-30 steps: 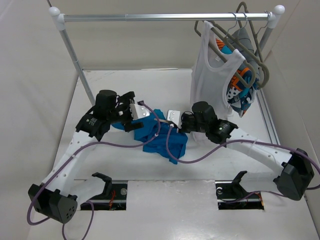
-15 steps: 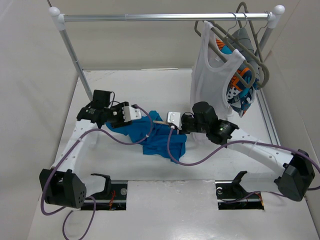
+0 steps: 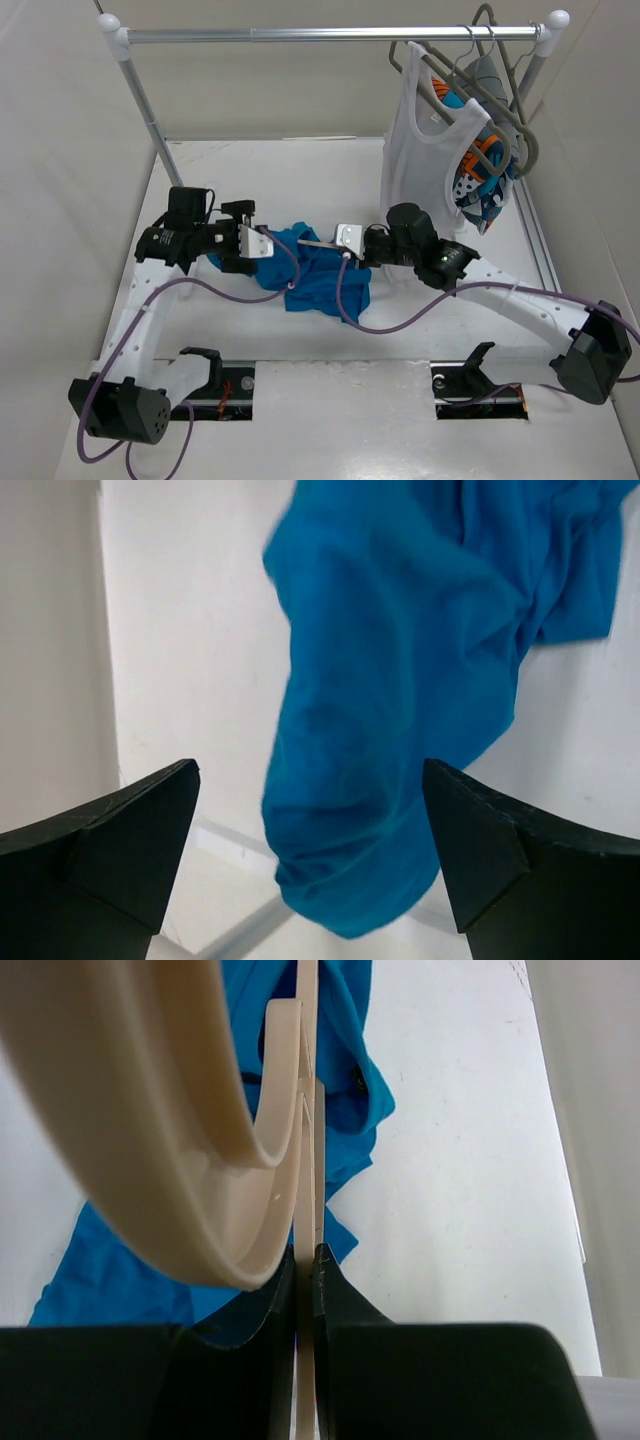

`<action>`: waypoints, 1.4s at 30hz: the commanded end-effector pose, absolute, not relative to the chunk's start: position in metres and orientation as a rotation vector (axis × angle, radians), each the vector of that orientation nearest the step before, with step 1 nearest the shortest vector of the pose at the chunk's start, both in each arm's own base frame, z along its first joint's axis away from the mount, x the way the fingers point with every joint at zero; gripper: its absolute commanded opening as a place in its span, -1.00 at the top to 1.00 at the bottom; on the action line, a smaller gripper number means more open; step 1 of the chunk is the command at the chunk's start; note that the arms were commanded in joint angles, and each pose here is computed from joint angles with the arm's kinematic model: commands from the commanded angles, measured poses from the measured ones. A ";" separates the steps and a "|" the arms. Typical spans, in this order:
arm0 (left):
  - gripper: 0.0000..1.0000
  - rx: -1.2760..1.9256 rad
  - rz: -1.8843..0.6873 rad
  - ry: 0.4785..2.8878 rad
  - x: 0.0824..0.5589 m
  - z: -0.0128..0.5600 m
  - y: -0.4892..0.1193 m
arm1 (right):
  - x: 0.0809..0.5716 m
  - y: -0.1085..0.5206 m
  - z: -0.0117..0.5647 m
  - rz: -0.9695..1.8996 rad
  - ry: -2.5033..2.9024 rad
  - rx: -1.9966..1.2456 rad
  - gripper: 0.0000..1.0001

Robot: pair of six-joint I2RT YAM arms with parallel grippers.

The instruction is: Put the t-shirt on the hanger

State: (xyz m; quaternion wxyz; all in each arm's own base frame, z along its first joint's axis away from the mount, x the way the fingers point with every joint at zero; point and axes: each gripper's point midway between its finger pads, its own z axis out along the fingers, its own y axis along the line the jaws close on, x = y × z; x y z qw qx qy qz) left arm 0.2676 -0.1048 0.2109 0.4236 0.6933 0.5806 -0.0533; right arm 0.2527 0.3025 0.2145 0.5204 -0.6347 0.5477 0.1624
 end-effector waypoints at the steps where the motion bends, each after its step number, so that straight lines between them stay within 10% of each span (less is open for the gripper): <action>1: -0.85 1.704 -0.209 1.256 0.254 0.254 -0.137 | 0.253 0.320 0.255 0.418 1.173 -1.480 1.00; 11: -0.64 1.800 -0.333 1.355 0.255 0.213 -0.156 | 0.254 0.328 0.268 0.423 1.137 -1.482 1.00; 15: -0.14 1.826 -0.347 1.419 0.258 0.195 -0.154 | 0.255 0.329 0.272 0.415 1.122 -1.481 1.00; 19: 1.00 1.801 -0.389 1.442 0.256 0.201 -0.159 | 0.257 0.331 0.278 0.407 1.108 -1.481 1.00; 24: 1.00 1.725 -0.417 1.470 0.253 0.219 -0.162 | 0.270 0.329 0.281 0.357 1.161 -1.458 0.97; 27: 1.00 1.631 -0.462 1.522 0.250 0.227 -0.160 | 0.279 0.326 0.293 0.319 1.204 -1.439 0.51; 28: 1.00 1.569 -0.481 1.545 0.255 0.231 -0.153 | 0.284 0.321 0.299 0.285 1.236 -1.411 0.22; 29: 1.00 1.500 -0.510 1.592 0.254 0.235 -0.149 | 0.285 0.316 0.299 0.266 1.263 -1.413 -0.51; 31: 1.00 1.377 -0.522 1.622 0.260 0.244 -0.134 | 0.291 0.302 0.318 0.211 1.316 -1.333 -0.99; 42: 1.00 1.147 -0.604 1.587 0.236 0.263 -0.133 | 0.278 0.240 0.319 -0.112 1.511 -1.227 -1.00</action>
